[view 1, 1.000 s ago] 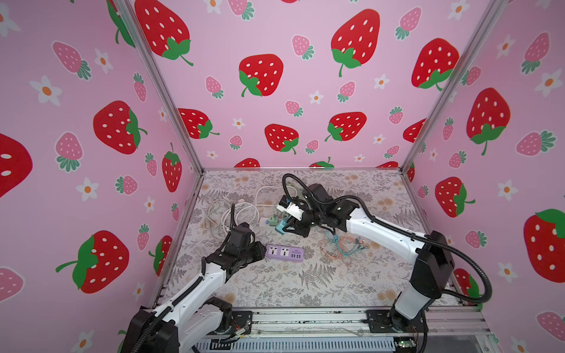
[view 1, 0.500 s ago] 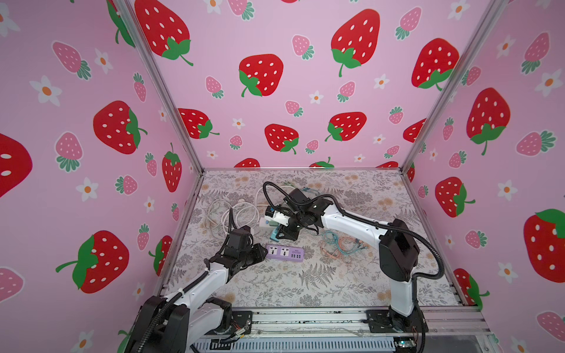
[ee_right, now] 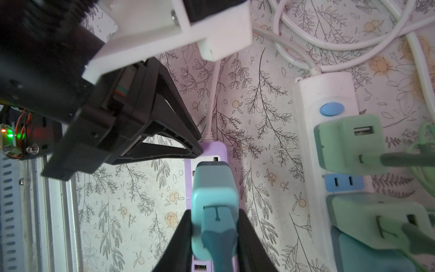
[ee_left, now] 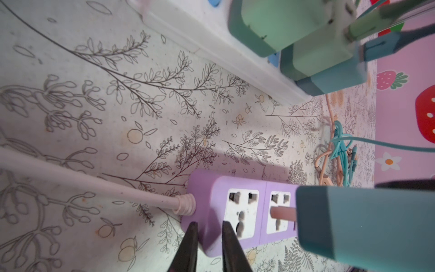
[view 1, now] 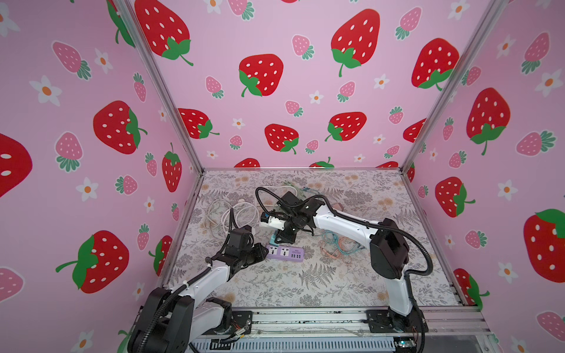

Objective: Insert plugs into power strip
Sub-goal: Insert the plug into the socket.

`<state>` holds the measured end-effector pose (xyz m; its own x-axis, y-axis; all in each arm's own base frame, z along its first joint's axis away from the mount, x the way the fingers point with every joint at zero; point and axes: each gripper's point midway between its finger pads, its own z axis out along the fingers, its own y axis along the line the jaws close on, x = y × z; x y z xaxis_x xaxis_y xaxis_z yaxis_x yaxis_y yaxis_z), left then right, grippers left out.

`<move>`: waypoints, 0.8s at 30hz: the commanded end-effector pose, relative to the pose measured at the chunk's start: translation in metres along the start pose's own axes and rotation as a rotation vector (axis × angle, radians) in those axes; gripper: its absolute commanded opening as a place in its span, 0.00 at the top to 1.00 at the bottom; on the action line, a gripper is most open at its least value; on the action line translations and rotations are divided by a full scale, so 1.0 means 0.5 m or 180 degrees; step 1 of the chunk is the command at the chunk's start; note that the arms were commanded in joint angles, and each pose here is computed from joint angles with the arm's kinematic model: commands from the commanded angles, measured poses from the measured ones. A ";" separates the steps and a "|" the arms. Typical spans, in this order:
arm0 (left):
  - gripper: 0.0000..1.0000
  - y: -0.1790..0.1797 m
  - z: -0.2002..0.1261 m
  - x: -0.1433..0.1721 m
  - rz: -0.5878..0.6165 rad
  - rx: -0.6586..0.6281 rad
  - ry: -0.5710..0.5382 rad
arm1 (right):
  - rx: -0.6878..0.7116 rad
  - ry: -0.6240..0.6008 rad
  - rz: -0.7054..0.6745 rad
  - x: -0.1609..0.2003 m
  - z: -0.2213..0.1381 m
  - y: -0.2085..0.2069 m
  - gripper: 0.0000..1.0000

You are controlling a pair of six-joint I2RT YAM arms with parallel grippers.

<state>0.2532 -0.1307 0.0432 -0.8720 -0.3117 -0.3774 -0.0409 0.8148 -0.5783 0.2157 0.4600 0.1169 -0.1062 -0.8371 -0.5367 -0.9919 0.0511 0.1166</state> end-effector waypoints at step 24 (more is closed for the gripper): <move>0.82 0.014 0.003 0.017 -0.0044 0.0064 -0.0023 | 0.0031 0.0554 -0.0122 0.036 0.060 0.005 1.00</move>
<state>0.2534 -0.1295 0.0415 -0.8573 -0.3231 -0.4007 -0.0234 0.8022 -0.5966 0.2154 0.4667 0.0901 -0.0781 -0.8958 -0.4375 -0.9951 0.0436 0.0883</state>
